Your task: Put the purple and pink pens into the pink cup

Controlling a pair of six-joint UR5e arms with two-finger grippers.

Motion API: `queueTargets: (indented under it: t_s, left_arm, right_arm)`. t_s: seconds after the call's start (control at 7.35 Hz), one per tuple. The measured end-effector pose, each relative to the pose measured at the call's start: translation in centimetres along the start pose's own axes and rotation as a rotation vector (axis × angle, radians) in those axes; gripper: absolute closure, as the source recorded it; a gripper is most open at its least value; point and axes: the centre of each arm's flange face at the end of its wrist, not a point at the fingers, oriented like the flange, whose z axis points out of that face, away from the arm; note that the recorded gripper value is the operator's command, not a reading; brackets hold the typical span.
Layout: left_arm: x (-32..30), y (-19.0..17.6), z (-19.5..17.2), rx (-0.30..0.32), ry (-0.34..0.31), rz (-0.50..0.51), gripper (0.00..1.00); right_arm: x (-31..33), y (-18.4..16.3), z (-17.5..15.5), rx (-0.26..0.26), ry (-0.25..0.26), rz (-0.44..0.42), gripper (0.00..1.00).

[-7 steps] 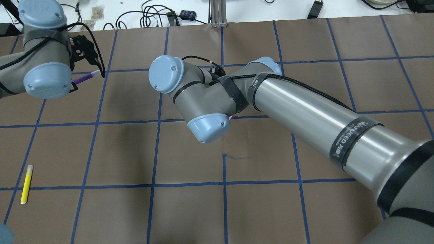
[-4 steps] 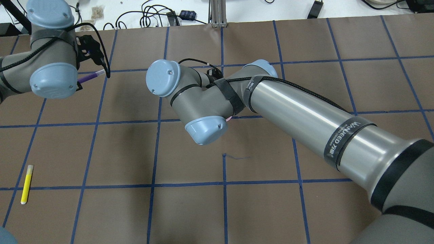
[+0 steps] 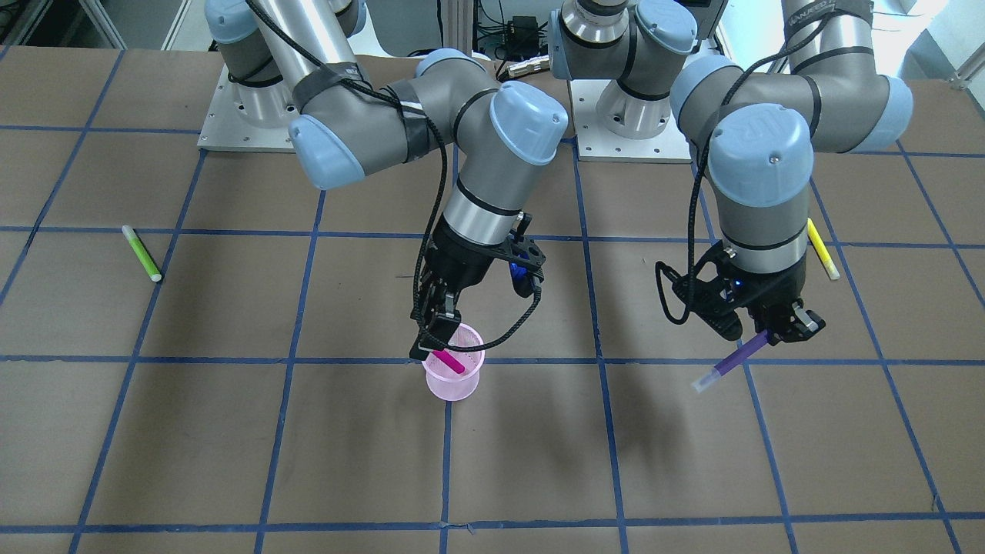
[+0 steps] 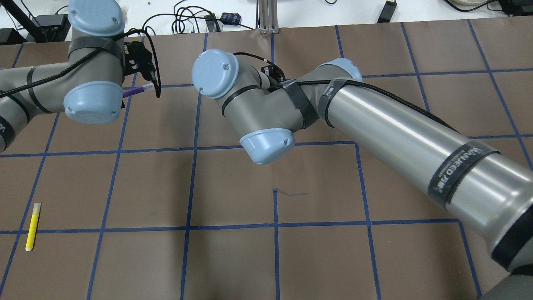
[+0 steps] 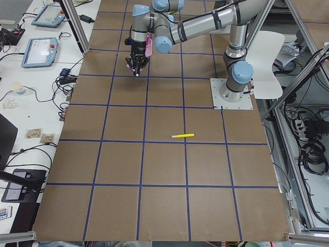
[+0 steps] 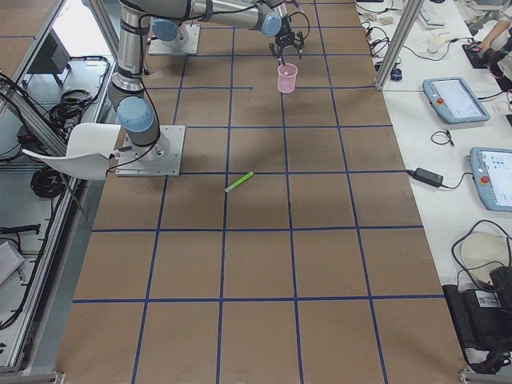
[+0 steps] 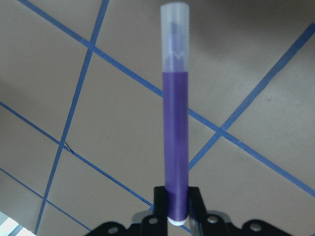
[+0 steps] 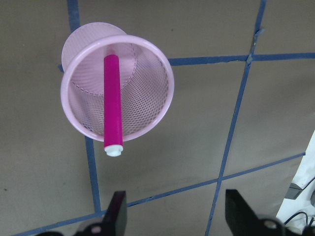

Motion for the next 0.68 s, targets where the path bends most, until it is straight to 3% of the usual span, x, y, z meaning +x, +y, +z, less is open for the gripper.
queueTargets:
  t_s: [0.41, 0.68]
  left_arm:
    - [1.0, -2.6, -3.0, 0.013, -0.010, 0.069, 1.00]
    - [4.2, -6.9, -6.0, -0.003, -0.020, 0.191, 1.00]
  right_arm:
    - [4.9, 10.9, -1.2, 0.153, -0.078, 0.202, 0.25]
    - [6.5, 18.8, -1.1, 0.167, -0.159, 0.326, 0.20]
